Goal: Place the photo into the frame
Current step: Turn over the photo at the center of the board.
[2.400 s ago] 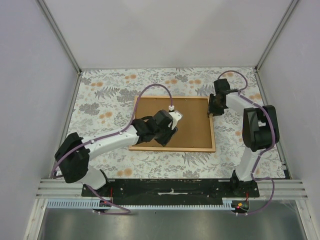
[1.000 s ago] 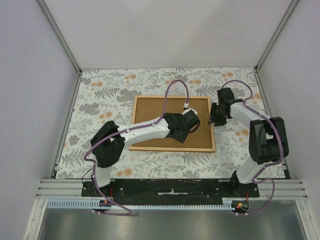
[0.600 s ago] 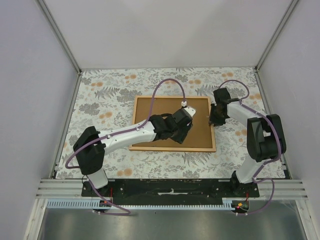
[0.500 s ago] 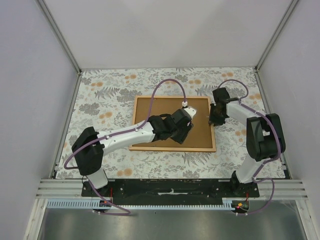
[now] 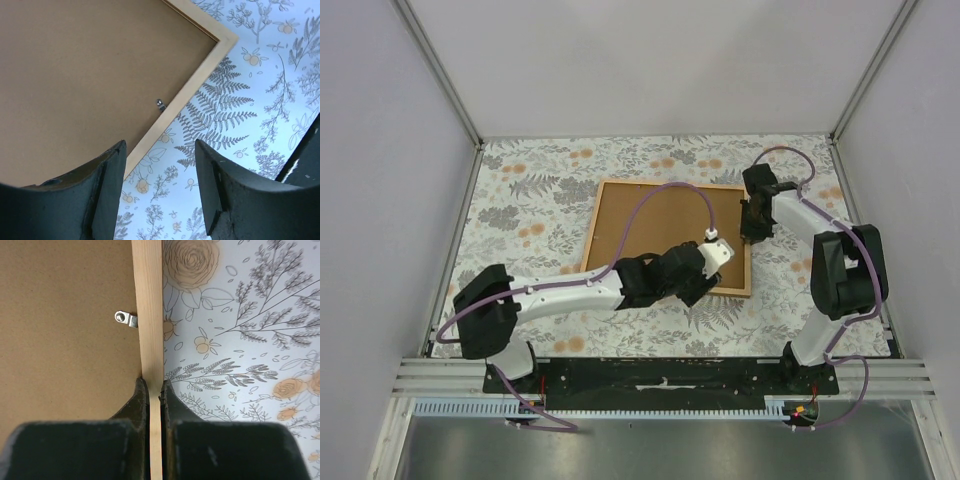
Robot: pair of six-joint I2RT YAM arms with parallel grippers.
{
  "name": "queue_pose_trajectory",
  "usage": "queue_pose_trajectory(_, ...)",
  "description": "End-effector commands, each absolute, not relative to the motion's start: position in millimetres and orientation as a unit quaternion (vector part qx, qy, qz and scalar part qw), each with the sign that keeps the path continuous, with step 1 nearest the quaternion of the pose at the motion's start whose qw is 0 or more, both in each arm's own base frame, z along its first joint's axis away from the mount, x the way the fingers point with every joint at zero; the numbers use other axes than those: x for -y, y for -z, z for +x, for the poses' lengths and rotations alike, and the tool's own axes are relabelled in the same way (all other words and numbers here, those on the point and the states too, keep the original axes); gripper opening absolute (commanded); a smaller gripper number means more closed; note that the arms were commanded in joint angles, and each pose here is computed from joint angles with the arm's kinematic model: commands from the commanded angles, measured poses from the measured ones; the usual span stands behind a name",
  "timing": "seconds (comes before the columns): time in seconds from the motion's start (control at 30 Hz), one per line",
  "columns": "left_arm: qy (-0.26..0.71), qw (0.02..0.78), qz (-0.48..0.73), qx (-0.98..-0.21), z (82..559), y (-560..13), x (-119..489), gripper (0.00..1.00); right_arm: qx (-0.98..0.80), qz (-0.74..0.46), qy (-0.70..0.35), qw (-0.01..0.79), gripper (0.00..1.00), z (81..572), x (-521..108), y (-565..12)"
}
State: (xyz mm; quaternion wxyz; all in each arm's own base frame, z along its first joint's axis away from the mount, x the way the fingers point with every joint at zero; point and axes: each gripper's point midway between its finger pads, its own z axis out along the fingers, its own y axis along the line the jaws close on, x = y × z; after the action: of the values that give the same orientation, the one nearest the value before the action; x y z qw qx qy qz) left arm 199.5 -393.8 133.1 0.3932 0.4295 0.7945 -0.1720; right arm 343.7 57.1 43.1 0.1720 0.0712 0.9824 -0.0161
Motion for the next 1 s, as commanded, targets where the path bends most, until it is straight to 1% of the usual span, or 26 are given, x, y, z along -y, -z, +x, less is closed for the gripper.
queue_pose_trajectory(0.0, 0.157, 0.509, 0.505, -0.680, 200, -165, 408, 0.63, -0.970, 0.079, 0.027, 0.228, 0.00, 366, -52, -95)
queue_pose_trajectory(0.03, 0.154, 0.528, 0.515, -0.657, 199, -167, 408, 0.64, -0.970, 0.078, 0.028, 0.231, 0.00, 367, -52, -100)
queue_pose_trajectory(0.17, 0.141, 0.559, 0.567, -0.589, 188, -158, 404, 0.64, -0.968, 0.076, 0.029, 0.238, 0.00, 370, -52, -116)
queue_pose_trajectory(0.27, 0.110, 0.581, 0.593, -0.546, 180, -148, 400, 0.64, -0.967, 0.075, 0.027, 0.241, 0.00, 370, -54, -124)
queue_pose_trajectory(0.37, 0.097, 0.595, 0.594, -0.533, 176, -141, 400, 0.65, -0.968, 0.074, 0.025, 0.238, 0.00, 370, -56, -126)
queue_pose_trajectory(0.43, 0.079, 0.620, 0.583, -0.520, 177, -139, 398, 0.65, -0.969, 0.073, 0.025, 0.237, 0.00, 369, -57, -128)
queue_pose_trajectory(0.63, 0.001, 0.675, 0.561, -0.478, 182, -130, 393, 0.65, -0.969, 0.072, 0.017, 0.234, 0.00, 368, -60, -129)
queue_pose_trajectory(0.77, -0.016, 0.675, 0.564, -0.475, 183, -119, 393, 0.66, -0.969, 0.070, 0.015, 0.237, 0.00, 369, -61, -133)
queue_pose_trajectory(0.87, -0.068, 0.686, 0.558, -0.462, 193, -118, 390, 0.66, -0.969, 0.071, 0.013, 0.237, 0.00, 369, -61, -135)
queue_pose_trajectory(0.97, -0.089, 0.681, 0.573, -0.448, 196, -108, 394, 0.66, -0.969, 0.070, 0.011, 0.237, 0.00, 369, -63, -135)
